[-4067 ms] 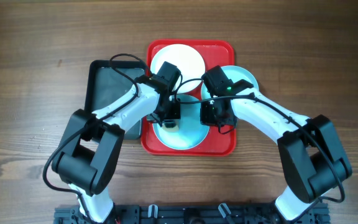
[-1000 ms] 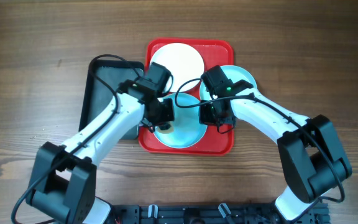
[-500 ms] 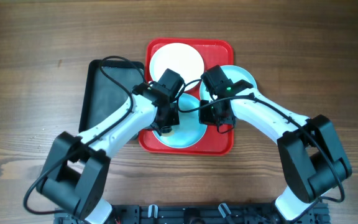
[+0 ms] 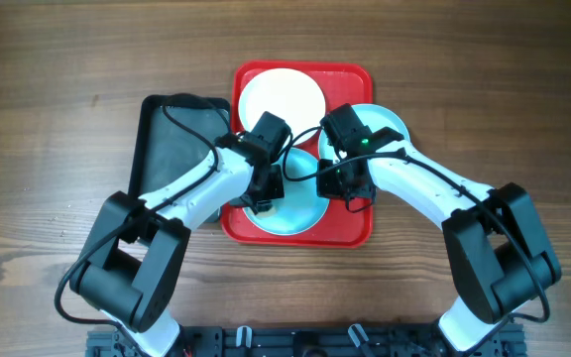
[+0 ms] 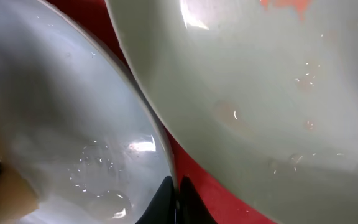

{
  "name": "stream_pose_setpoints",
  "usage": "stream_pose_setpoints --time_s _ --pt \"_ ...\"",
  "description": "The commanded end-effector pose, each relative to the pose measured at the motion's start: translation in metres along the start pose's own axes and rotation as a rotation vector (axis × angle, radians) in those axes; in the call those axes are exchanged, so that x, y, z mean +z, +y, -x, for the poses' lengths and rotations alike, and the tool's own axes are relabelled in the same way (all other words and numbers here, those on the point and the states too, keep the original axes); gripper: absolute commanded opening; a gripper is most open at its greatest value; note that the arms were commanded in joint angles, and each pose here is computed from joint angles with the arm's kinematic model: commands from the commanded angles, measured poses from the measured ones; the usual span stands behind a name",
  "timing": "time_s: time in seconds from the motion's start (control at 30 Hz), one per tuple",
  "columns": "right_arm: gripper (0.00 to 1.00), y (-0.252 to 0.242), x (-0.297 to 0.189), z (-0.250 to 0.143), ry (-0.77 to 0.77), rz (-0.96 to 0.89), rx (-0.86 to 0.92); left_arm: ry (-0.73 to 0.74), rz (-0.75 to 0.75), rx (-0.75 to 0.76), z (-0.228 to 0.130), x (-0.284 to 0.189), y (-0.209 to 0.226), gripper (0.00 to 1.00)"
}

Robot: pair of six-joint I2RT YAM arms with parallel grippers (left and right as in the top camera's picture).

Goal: Clean dirty plates on tray and stack at the side
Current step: 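Scrub the lower blue plate with the sponge while the right gripper holds the plate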

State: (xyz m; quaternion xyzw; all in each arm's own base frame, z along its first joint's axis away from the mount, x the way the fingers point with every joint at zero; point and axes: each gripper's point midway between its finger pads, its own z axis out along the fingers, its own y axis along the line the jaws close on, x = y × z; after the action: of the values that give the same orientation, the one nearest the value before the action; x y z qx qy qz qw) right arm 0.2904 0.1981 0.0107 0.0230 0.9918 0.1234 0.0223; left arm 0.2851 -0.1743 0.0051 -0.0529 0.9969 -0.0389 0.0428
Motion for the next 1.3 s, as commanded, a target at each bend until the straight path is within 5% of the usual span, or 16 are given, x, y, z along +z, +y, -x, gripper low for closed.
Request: stream_pose_setpoints --time_s 0.0,0.83,1.27 --pt "0.04 0.003 0.005 -0.004 0.022 0.012 0.002 0.033 -0.015 0.013 -0.012 0.016 0.004 0.04" --pt "0.04 0.006 0.005 -0.007 0.037 0.03 0.003 0.132 -0.17 0.007 -0.031 0.032 -0.02 0.04" --pt "0.04 0.006 0.005 -0.007 0.036 0.03 0.003 0.216 -0.393 0.03 -0.041 0.025 -0.061 0.04"
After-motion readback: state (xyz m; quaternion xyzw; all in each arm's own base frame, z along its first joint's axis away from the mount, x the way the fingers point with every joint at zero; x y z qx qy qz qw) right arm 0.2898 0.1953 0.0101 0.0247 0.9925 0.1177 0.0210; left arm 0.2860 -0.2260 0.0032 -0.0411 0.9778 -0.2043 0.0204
